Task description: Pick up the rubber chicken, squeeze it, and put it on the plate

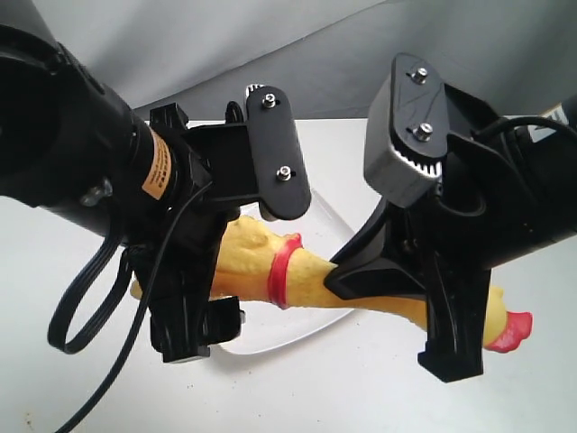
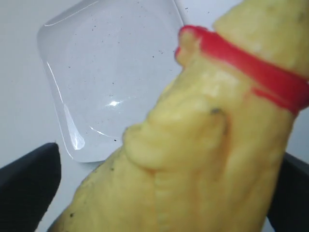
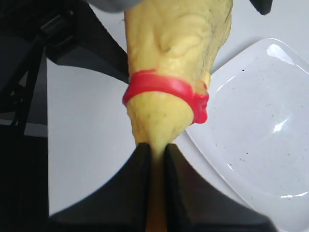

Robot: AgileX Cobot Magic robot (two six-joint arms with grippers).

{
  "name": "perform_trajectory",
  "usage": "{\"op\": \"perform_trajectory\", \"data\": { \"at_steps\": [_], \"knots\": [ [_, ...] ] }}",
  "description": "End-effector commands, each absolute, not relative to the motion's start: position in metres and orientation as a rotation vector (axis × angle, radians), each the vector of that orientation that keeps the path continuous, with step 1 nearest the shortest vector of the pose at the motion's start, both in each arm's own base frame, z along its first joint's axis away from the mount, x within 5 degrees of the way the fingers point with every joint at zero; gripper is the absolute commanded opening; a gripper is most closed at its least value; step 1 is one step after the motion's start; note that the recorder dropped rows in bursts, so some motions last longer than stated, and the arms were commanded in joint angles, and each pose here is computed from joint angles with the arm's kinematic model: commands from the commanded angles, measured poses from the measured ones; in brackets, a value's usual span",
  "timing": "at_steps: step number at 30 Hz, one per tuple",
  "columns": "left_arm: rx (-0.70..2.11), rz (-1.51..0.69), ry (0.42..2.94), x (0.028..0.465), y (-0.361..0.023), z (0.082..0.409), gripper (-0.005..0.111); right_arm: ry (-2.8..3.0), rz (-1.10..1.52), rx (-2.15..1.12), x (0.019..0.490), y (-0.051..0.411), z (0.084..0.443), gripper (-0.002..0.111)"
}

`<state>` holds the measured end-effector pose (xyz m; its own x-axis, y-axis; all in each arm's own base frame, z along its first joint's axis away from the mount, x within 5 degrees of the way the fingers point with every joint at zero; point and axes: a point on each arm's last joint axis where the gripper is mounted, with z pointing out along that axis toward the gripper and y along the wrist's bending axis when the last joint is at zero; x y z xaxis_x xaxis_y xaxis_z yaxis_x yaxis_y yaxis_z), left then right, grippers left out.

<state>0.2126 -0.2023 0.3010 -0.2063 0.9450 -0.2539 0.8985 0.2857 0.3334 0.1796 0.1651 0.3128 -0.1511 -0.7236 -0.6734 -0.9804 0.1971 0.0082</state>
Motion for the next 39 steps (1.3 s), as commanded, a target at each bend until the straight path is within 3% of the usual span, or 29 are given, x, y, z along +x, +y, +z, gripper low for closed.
{"op": "perform_trajectory", "data": {
  "at_steps": [1,3,5,7,11,22,25,30,31,39],
  "knots": [
    [1.631,0.157,2.166,0.2116,-0.2012,0.3035,0.098,1.921,0.627,-1.572,0.1788,0.1656,0.3174,0.000],
    [1.630,0.156,2.164,0.2118,-0.2014,0.3036,0.096,1.921,0.627,-1.572,0.1788,0.1656,0.3174,0.000],
    [1.629,0.152,2.165,0.2117,-0.2015,0.3035,0.086,1.921,0.627,-1.572,0.1788,0.1656,0.3174,0.000],
    [1.631,0.153,2.167,0.2115,-0.2013,0.3034,0.062,1.921,0.627,-1.572,0.1788,0.1656,0.3174,0.000],
    [1.642,0.159,2.169,0.2111,-0.2008,0.3032,0.000,1.921,0.627,-1.572,0.1788,0.1656,0.3174,0.000],
    [1.638,0.167,2.149,0.2125,-0.2013,0.3039,0.007,1.921,0.627,-1.572,0.1788,0.1656,0.3174,0.000],
    [1.662,0.173,2.131,0.2125,-0.2013,0.3039,0.027,1.921,0.627,-1.572,0.1788,0.1656,0.3174,0.000],
    [1.645,0.163,2.140,0.2126,-0.2018,0.3040,0.097,1.921,0.627,-1.572,0.1788,0.1656,0.3174,0.000],
    [1.624,0.157,2.155,0.2126,-0.2018,0.3040,0.105,1.921,0.627,-1.572,0.1788,0.1656,0.3174,0.000],
    [1.612,0.147,2.146,0.2132,-0.2030,0.3045,0.102,1.921,0.627,-1.572,0.1788,0.1656,0.3174,0.000]
  ]
}}
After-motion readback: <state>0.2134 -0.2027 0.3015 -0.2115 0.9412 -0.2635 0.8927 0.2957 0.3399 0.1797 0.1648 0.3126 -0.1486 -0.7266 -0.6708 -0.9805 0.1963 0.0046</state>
